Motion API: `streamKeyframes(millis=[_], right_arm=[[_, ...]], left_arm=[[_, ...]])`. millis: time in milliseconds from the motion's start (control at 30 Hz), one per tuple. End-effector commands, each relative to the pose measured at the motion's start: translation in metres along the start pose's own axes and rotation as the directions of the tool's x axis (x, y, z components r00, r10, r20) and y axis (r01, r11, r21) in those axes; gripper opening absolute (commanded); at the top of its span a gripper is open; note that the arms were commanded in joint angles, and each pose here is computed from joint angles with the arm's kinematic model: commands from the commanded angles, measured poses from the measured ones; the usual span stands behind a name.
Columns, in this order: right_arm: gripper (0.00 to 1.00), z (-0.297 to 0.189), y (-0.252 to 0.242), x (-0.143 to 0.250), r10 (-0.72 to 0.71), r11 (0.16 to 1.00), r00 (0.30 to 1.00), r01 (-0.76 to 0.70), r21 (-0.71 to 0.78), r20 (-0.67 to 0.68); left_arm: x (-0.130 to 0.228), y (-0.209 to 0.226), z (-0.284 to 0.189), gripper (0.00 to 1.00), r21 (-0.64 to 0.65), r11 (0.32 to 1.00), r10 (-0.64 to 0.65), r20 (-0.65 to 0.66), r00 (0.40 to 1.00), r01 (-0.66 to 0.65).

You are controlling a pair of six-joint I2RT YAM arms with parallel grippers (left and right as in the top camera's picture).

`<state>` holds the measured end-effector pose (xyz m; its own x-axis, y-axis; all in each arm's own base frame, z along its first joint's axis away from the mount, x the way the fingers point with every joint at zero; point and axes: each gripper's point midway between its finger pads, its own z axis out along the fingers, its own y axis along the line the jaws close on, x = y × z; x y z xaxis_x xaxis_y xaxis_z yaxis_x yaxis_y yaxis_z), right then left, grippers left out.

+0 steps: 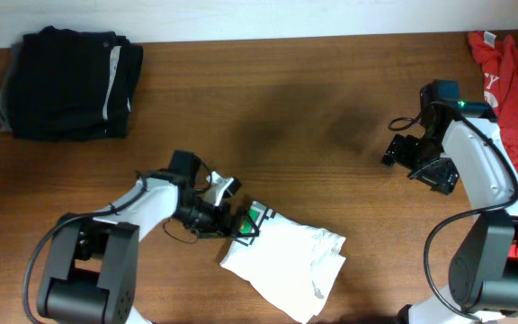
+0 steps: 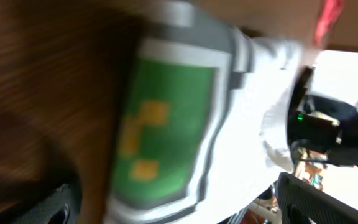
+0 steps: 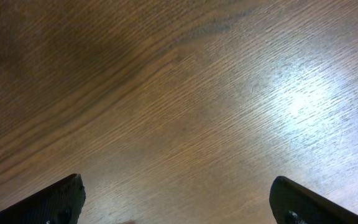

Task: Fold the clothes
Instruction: 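Carry the folded white shirt with the left gripper to the dark clothes stack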

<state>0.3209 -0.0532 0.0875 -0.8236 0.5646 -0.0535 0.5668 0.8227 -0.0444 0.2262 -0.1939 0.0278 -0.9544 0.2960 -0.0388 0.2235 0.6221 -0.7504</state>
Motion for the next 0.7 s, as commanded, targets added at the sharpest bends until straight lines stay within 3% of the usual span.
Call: streamKeyframes(millis=[0, 67, 133, 233, 300, 400, 433, 533, 667], right_arm=[[0.98, -0.002, -0.004, -0.005, 0.007, 1.0, 1.0, -0.007, 0.015, 0.016], [0.98, -0.002, -0.004, -0.005, 0.007, 1.0, 1.0, -0.007, 0.015, 0.016], [0.98, -0.002, -0.004, -0.005, 0.007, 1.0, 1.0, -0.007, 0.015, 0.016], [0.98, -0.002, -0.004, -0.005, 0.007, 1.0, 1.0, -0.007, 0.015, 0.016], [0.98, -0.002, -0.004, -0.005, 0.007, 1.0, 1.0, -0.007, 0.015, 0.016], [0.98, -0.002, -0.004, -0.005, 0.007, 1.0, 1.0, -0.007, 0.015, 0.016], [0.98, -0.002, -0.004, -0.005, 0.007, 1.0, 1.0, -0.007, 0.015, 0.016], [0.98, -0.002, -0.004, -0.005, 0.007, 1.0, 1.0, -0.007, 0.015, 0.016], [0.98, -0.002, -0.004, -0.005, 0.007, 1.0, 1.0, -0.007, 0.015, 0.016]], left_arm=[[0.017, -0.009, 0.019, 0.98, 0.047, 0.999, 0.009, -0.037, 0.999, -0.007], [0.022, -0.003, 0.028, 0.98, -0.002, 1.0, -0.016, -0.049, 0.999, 0.016], [0.025, -0.006, 0.036, 0.9, 0.0, 1.0, -0.012, -0.055, 0.998, 0.012], [0.027, -0.009, 0.044, 0.54, -0.025, 1.0, -0.017, -0.066, 0.998, 0.015], [0.025, 0.005, 0.045, 0.27, -0.122, 0.988, -0.099, -0.048, 0.994, 0.093], [0.018, 0.021, 0.041, 0.05, -0.223, 0.961, -0.165, 0.003, 0.986, 0.162], [0.012, 0.022, 0.039, 0.01, -0.243, 0.957, -0.155, 0.019, 0.988, 0.155], [-0.012, 0.029, 0.024, 0.01, -0.328, 0.933, -0.131, 0.077, 0.988, 0.149], [-0.075, 0.046, -0.036, 0.01, -0.542, 0.827, -0.023, 0.235, 0.972, 0.15]])
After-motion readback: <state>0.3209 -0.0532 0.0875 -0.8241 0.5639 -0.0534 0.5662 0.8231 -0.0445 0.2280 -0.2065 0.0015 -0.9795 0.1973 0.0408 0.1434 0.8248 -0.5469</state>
